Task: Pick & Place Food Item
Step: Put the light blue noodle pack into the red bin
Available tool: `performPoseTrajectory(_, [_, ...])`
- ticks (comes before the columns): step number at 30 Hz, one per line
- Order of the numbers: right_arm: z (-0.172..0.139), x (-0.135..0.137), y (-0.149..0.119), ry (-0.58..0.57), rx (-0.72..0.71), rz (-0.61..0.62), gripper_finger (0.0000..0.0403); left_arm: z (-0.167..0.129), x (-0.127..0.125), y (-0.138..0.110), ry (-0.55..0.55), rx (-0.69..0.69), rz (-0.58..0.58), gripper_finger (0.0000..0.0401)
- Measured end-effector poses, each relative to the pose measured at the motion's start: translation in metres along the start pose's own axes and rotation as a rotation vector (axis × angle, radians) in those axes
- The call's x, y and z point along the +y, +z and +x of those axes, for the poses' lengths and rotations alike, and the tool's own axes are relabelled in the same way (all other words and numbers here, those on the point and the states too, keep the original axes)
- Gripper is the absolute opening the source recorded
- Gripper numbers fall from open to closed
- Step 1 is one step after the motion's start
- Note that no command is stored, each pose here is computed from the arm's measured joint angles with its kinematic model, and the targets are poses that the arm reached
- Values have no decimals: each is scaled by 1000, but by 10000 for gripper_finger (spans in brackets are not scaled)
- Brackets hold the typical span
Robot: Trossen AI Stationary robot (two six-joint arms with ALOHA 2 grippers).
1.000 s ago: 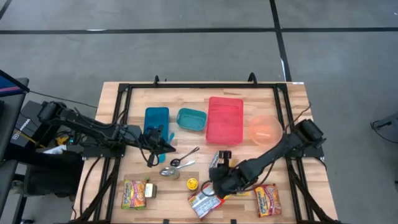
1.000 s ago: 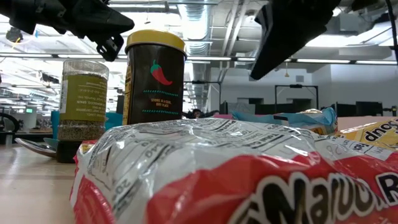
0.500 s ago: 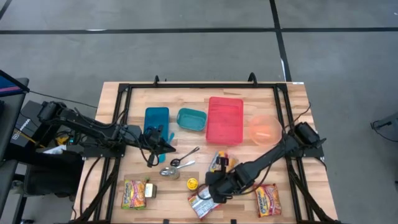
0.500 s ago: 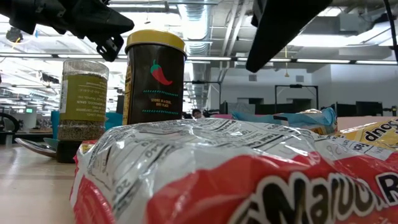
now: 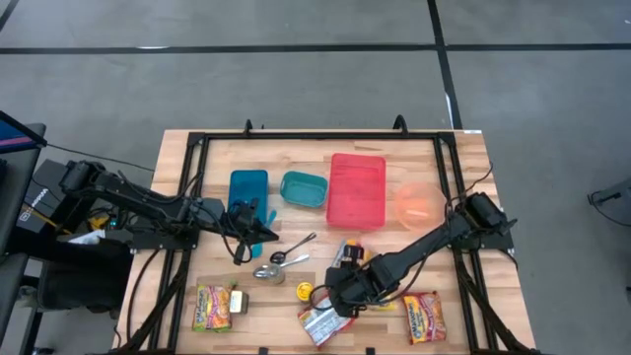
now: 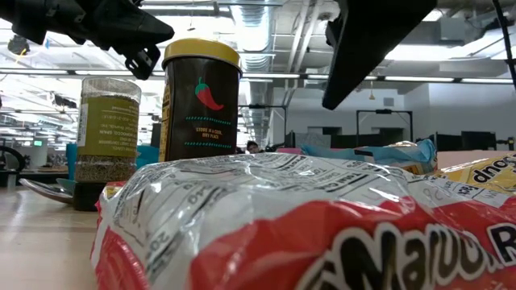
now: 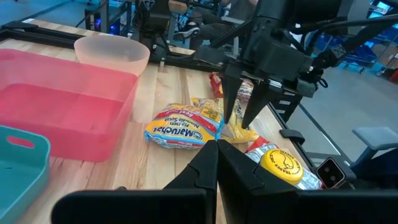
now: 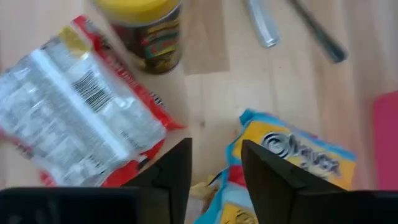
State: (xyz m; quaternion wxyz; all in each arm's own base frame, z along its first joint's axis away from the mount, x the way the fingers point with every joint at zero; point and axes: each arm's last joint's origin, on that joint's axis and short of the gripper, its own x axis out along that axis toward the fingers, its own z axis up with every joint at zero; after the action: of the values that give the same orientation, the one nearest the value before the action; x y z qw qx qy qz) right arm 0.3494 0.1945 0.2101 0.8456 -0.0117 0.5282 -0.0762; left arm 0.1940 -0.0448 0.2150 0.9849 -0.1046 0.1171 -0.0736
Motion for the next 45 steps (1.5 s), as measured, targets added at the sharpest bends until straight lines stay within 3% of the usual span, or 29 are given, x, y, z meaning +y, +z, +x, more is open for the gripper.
performPoseTrajectory(10, [10, 10, -3, -55, -51, -8, 118, 0, 0, 0, 0, 0, 0, 0])
performPoseTrajectory(22, [38, 3, -12, -159, 50, -8, 113, 0, 0, 0, -1, 2, 0, 0])
performPoseTrajectory(45, [47, 5, -12, -183, 38, -11, 102, 0, 0, -1, -1, 9, 1, 0])
